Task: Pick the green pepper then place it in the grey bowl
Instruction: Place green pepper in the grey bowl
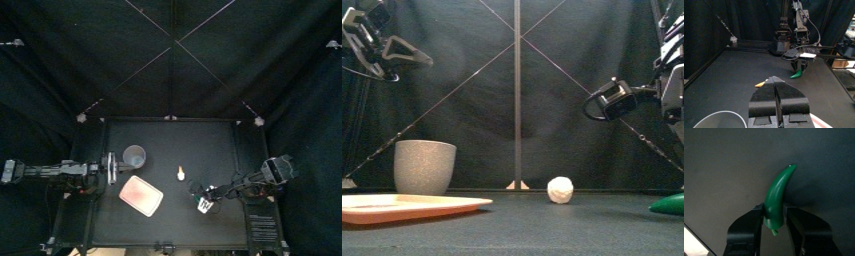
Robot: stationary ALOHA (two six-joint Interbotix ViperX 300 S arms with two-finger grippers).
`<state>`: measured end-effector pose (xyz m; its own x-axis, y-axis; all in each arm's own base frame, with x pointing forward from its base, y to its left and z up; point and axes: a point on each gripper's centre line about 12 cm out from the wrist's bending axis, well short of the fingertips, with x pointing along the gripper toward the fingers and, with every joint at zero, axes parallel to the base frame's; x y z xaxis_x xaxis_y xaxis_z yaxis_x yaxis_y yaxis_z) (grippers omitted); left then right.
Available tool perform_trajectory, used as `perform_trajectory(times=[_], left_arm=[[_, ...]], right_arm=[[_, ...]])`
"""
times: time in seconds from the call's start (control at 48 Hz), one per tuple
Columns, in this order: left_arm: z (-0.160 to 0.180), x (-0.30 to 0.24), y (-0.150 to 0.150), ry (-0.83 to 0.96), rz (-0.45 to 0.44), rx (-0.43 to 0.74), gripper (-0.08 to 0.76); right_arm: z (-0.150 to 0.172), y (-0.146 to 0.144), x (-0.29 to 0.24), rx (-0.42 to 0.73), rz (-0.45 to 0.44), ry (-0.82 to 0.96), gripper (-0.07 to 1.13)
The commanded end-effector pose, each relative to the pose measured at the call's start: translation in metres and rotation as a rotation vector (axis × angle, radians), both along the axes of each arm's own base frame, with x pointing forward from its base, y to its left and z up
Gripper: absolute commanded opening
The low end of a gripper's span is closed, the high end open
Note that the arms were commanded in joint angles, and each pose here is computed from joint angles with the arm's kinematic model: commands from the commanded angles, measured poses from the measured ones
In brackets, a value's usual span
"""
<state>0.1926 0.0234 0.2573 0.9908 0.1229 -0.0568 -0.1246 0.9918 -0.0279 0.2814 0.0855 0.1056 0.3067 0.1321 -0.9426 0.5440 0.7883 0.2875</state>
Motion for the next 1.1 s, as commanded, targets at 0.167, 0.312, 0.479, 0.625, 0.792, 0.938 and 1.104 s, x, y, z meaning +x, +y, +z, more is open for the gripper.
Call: perform_trajectory(times=[0.167, 0.312, 0.479, 0.625, 0.792, 0.938, 1.104], left_arm=[[0.004, 0.001, 0.001, -0.014, 0.002, -0.001, 0.122], [0.003, 0.001, 0.000, -0.013, 0.002, -0.001, 0.122], [0.004, 0.001, 0.001, -0.014, 0.002, 0.000, 0.122], [0.004, 0.001, 0.001, -0.015, 0.002, 0.000, 0.122], [0.003, 0.001, 0.000, -0.014, 0.002, 0.003, 0.122], [0.002, 0.001, 0.000, -0.006, 0.002, 0.001, 0.122], [-0.001, 0.000, 0.000, 0.000, 0.002, -0.001, 0.122]], right_arm=[[0.021, 0.006, 0.017, 0.031, -0.005, -0.090, 0.54], [0.051, 0.006, 0.038, 0.005, 0.041, -0.220, 0.54], [0.097, -0.022, 0.071, -0.103, 0.076, -0.443, 0.54], [0.127, -0.062, 0.096, -0.163, 0.023, -0.619, 0.54], [0.152, -0.114, 0.115, -0.225, -0.059, -0.809, 0.54], [0.160, -0.145, 0.127, -0.257, -0.092, -0.935, 0.54], [0.161, -0.154, 0.153, -0.240, -0.075, -1.099, 0.54]])
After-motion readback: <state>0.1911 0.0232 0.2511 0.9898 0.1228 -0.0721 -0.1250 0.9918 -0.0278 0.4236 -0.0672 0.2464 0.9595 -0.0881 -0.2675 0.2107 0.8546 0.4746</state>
